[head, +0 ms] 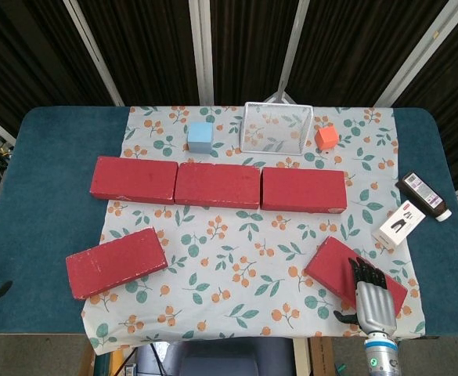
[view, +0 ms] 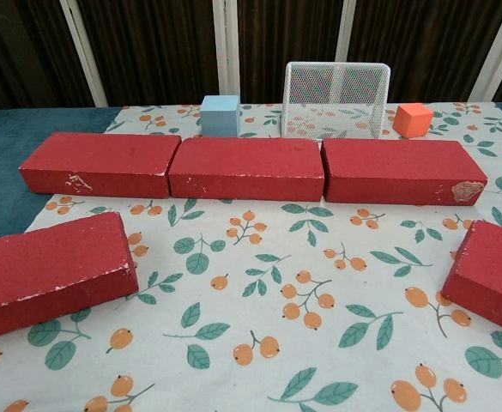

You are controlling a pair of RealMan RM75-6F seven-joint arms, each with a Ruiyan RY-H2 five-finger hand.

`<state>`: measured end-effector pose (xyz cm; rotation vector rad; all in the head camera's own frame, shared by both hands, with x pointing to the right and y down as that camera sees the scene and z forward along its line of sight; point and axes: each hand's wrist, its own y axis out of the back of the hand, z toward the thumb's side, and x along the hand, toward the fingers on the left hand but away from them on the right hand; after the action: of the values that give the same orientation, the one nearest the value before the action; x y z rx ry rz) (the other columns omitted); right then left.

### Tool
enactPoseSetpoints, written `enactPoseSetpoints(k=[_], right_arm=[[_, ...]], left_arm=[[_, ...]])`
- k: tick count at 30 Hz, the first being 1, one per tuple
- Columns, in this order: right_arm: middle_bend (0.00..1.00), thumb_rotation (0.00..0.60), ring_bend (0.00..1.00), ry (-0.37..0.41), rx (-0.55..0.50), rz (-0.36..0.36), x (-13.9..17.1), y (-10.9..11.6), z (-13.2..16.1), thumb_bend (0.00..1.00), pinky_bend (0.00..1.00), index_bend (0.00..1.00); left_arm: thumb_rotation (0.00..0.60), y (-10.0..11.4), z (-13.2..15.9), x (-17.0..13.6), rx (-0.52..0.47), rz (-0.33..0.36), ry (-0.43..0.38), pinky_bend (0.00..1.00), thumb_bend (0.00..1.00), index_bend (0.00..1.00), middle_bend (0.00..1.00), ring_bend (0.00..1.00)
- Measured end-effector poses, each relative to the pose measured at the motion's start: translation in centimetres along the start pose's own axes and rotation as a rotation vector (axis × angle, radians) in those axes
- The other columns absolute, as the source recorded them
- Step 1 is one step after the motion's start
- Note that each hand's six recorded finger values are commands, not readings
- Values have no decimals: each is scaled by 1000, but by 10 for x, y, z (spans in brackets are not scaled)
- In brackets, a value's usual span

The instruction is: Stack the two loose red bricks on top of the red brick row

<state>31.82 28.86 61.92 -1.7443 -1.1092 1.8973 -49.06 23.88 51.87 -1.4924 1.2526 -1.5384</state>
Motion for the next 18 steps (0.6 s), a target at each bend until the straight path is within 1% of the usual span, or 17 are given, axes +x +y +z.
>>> enactPoseSetpoints(k=[5,18], right_arm=[[13,600,0,-9,10,-16,-10,-1,5,62,0,0],[13,600,0,-41,33,-10,-24,-4,3,62,0,0]], left_arm=[[600,2,0,-2,0,8,2,79,0,159,40,55],[600,0,0,-1,11,5,11,78,0,157,37,55]])
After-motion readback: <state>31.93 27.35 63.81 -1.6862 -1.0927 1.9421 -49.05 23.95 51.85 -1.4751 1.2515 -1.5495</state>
